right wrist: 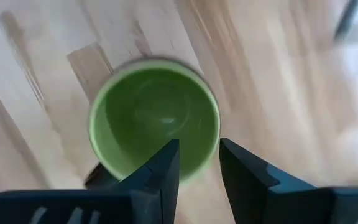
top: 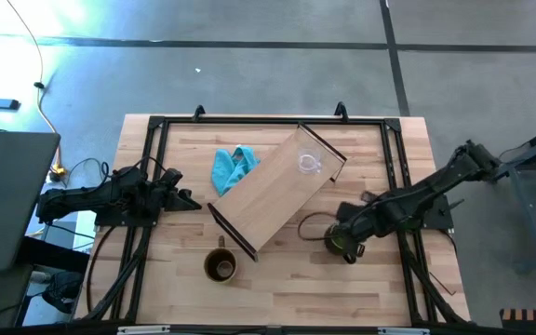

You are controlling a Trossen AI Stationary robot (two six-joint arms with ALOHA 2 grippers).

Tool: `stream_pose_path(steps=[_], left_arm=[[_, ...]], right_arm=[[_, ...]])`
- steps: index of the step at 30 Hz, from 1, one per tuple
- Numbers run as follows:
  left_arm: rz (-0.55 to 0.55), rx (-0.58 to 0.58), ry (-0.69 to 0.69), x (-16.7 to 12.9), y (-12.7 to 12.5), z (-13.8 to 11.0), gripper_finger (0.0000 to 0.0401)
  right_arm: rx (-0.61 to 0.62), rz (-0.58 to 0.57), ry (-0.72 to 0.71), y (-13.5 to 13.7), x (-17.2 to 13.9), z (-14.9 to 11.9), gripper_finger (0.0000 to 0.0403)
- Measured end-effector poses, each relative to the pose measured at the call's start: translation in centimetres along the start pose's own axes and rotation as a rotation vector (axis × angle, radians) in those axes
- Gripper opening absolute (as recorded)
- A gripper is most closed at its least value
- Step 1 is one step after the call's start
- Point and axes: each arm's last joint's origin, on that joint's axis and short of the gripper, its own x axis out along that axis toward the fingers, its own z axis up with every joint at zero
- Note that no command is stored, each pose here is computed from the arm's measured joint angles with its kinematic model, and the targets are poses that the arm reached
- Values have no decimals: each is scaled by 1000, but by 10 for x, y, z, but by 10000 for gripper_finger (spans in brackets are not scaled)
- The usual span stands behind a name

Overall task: Stack small to large cups/mugs on shelf
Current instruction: Put the black mug on the shelf

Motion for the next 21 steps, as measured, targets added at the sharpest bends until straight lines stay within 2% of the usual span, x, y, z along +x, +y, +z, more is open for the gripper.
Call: stream_pose_path(steps=[4, 7, 15, 21], left_arm=[[0, -11, 0, 0, 0, 0, 200], [0, -11, 0, 0, 0, 0, 200], [0, -34, 0, 0, 0, 0, 200], [0, -37, 0, 0, 0, 0, 200]], right_arm=[[301, 31, 48, -13, 5, -15, 106], [434, 46, 49, -18, 8, -20, 106], [663, 115, 89, -15, 19, -22, 104], [744, 102, 104, -13, 18, -26, 80]])
